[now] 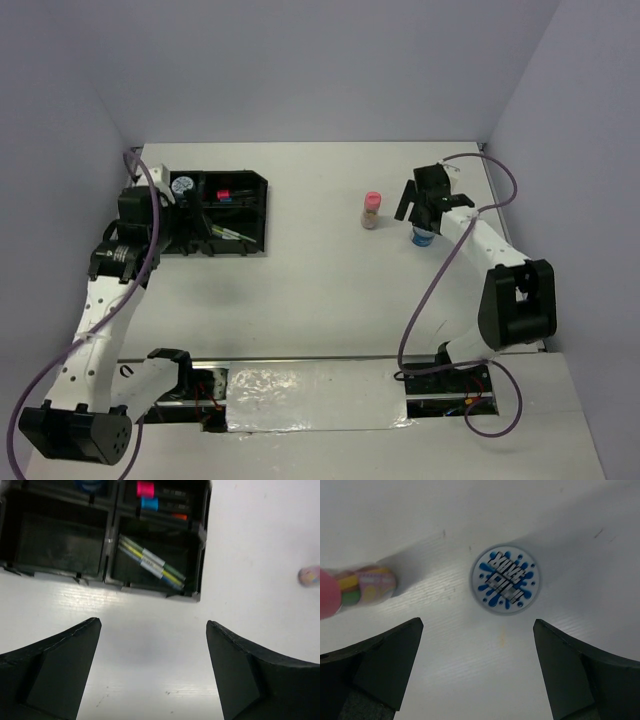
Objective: Sort the stationery into containers
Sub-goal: Pick up the stationery from the center of the board.
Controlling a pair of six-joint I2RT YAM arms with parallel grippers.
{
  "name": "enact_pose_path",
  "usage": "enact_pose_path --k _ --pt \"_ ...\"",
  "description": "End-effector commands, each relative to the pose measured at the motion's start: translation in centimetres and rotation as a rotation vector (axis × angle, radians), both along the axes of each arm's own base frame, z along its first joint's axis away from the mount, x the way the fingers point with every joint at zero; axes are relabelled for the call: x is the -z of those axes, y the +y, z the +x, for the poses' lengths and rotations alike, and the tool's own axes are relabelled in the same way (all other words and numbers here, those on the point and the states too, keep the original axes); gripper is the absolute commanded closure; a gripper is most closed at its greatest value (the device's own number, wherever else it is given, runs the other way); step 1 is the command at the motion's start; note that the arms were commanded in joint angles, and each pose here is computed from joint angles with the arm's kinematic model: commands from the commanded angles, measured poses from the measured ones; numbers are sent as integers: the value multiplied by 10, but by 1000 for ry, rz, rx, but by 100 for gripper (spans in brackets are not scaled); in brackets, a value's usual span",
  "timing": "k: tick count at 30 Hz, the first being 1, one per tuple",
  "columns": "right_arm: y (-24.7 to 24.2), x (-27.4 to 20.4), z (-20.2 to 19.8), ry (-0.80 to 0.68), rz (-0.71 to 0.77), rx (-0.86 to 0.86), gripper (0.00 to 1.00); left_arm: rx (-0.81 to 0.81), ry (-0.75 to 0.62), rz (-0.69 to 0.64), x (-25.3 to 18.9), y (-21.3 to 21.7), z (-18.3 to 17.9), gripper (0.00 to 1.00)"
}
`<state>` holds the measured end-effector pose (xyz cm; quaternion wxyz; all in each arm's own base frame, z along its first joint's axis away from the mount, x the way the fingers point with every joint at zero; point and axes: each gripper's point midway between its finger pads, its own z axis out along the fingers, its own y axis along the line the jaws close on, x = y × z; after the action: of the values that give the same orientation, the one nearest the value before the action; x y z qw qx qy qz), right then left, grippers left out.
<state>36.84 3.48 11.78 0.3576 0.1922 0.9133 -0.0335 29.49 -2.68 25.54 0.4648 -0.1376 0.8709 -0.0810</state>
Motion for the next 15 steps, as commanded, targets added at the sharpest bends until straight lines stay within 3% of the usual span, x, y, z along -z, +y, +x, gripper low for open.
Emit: enact_pose_path --k 1,15 --pt "-22 -19 21 -33 -25 34 0 50 -58 -3 14 -7 7 1" --pt "-37 34 37 112 26 -40 2 108 8 -19 46 -15 -2 1"
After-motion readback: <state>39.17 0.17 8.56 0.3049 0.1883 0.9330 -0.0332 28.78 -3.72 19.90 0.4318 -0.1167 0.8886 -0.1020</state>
